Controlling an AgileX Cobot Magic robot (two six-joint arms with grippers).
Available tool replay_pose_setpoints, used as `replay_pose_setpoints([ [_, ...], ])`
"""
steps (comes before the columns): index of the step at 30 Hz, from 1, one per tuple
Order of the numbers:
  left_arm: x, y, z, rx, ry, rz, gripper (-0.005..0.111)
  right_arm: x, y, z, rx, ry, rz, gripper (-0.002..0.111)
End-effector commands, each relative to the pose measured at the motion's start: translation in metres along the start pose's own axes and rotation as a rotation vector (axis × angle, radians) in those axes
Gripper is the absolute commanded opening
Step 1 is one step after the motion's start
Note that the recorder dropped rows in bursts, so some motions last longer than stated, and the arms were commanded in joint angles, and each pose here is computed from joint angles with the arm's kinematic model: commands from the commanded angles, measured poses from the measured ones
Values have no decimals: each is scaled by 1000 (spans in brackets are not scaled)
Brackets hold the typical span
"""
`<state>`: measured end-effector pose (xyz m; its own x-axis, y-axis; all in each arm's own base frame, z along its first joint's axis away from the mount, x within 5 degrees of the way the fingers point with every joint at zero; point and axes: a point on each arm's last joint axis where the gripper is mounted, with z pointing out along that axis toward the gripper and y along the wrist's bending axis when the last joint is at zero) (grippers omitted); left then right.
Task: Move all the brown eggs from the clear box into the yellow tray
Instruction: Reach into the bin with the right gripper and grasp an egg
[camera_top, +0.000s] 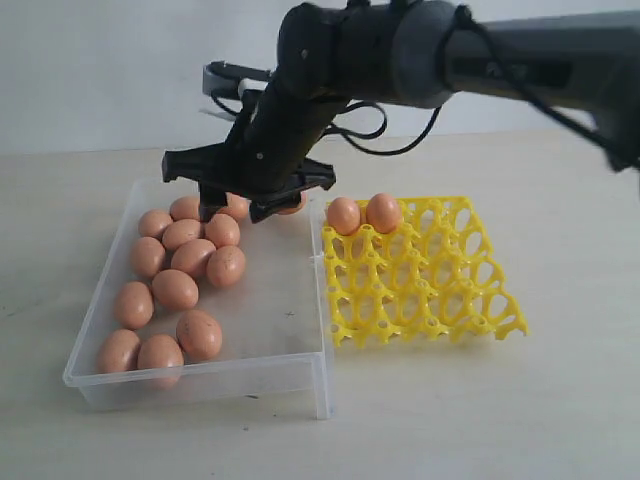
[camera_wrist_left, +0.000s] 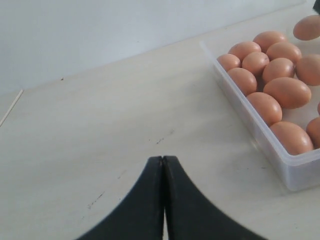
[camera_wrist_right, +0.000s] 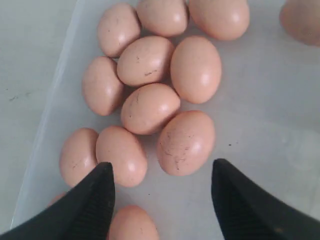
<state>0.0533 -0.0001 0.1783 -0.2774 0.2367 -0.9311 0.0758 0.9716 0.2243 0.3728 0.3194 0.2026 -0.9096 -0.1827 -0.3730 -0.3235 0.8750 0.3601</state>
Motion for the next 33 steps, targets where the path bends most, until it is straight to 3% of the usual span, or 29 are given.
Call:
replay_pose_setpoints([
  [1,-2,0,-1,-2,-18,-5,0,1,0,32,25,108,109,56],
  [7,-2,0,-1,-2,-18,-5,0,1,-6,51,69,120,214,56],
  [27,-2,0,-1,-2,-18,-5,0,3,-18,82,95,57,190,55],
  [29,-2,0,-1,-2,-18,-5,0,2,-18,83,97,48,184,47],
  [32,-2,0,-1,-2,-18,-5,0,1,-17,77,106,55,149,5],
  [33,-2,0,-1,-2,-18,-5,0,0,-16,73,105,50,130,0],
])
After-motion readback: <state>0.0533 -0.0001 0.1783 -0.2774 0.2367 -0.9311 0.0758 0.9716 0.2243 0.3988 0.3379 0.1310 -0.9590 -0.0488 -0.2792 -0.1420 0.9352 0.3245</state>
